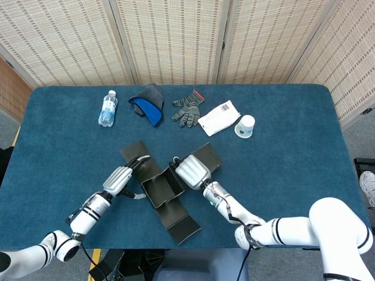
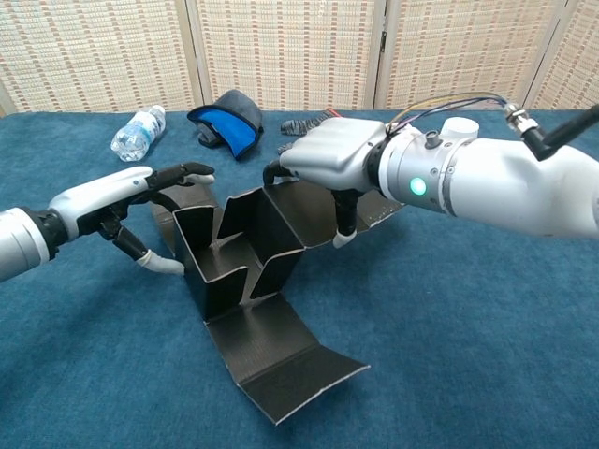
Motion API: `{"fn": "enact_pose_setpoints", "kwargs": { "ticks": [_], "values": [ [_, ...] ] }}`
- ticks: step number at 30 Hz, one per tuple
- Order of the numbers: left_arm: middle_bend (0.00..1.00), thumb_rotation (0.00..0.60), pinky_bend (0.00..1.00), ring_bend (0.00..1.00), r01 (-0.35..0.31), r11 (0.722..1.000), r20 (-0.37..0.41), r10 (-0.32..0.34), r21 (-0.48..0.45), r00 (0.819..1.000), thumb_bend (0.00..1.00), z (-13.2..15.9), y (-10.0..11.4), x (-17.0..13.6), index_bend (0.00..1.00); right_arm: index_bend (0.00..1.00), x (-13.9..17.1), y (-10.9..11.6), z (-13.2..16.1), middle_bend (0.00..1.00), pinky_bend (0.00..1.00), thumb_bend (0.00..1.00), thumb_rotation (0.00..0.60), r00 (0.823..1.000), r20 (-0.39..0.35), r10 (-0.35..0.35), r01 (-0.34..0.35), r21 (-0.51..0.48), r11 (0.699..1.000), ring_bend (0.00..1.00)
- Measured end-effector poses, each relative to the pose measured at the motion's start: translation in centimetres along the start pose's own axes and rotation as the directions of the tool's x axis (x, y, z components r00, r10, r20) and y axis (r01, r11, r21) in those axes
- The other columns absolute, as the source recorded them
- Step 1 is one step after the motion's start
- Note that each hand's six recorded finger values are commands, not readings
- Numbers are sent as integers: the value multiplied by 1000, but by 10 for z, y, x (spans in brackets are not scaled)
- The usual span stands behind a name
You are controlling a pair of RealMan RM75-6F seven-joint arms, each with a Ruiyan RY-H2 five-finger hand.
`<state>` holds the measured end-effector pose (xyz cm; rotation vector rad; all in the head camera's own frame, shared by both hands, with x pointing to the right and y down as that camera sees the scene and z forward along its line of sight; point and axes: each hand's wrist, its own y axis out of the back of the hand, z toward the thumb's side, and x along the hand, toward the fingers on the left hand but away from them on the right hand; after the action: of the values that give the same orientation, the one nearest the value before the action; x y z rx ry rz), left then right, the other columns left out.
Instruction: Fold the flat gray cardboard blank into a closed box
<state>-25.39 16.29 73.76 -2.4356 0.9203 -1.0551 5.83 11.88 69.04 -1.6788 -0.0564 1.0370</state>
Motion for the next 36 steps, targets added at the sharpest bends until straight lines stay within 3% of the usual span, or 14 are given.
{"fn": "enact_pose_setpoints", "kwargs": {
  "ticks": [10,18,23,29,36],
  "values": [
    [0,600,347,271,25,995,-8,-26,-96,1000,96,-1,0,-1,0,276,-9,16,6,297,895,163,600,994,-97,-59,70,117,991,819],
    [0,600,526,440,47,990,-1,-48,-129,999,96,-2,0,-1,0,285,-12,27,12,303,898,165,600,981,-165,-97,125,165,978,820],
    [0,600,586,467,57,984,-5,-58,-171,998,96,-4,0,-1,0,287,-13,28,12,304,898,165,600,978,-179,-111,141,166,976,820],
    [0,600,588,470,71,966,7,-71,-249,997,96,-2,-2,-2,0,287,-14,26,7,304,898,166,600,979,-172,-114,144,177,974,820],
    [0,600,588,475,86,958,24,-83,-275,996,96,-2,-6,-2,0,287,-17,28,4,304,898,166,600,978,-174,-118,155,214,964,820]
  ]
}}
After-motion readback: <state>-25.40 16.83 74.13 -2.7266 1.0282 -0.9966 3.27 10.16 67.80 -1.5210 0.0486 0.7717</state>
